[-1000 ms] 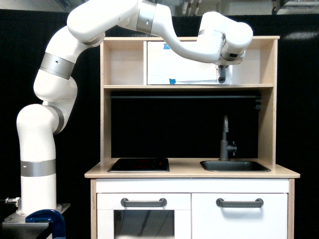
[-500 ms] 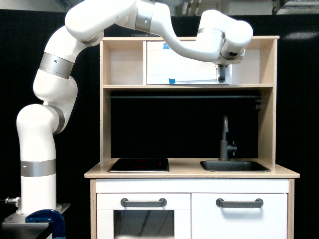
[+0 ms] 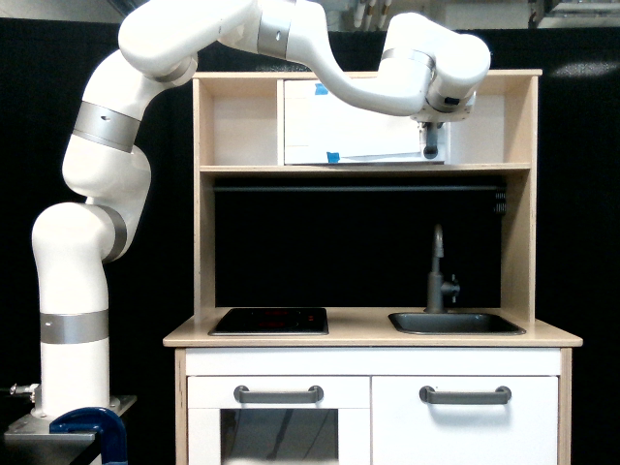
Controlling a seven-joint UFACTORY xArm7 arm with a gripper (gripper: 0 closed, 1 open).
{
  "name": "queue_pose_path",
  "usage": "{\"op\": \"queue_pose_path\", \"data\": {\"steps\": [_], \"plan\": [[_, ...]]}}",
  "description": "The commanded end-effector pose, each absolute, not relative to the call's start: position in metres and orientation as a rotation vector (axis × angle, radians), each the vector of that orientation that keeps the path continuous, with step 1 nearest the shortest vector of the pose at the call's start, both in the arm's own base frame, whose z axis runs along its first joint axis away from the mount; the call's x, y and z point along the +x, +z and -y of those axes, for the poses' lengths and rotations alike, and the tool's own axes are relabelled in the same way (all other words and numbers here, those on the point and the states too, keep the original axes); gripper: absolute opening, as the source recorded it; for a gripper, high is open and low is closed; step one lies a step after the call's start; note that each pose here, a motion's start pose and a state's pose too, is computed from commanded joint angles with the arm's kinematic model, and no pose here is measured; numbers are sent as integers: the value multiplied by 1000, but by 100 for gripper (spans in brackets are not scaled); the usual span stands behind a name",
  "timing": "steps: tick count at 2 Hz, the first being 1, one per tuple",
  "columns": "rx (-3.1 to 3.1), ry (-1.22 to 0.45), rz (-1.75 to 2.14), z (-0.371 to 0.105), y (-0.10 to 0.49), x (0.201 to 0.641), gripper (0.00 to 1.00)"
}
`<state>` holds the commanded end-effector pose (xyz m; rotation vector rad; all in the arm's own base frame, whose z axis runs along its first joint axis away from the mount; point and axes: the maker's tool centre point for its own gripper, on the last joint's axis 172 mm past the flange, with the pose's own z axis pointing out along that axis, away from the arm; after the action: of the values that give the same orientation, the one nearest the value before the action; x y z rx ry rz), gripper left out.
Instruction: Open the oven door
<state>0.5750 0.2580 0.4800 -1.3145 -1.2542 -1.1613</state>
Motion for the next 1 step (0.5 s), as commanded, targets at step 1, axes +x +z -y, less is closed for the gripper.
{"op": "queue_pose_path", "data": {"steps": [1], "plan": [[-1314,-1161,1254,-244,480,567,0]]}}
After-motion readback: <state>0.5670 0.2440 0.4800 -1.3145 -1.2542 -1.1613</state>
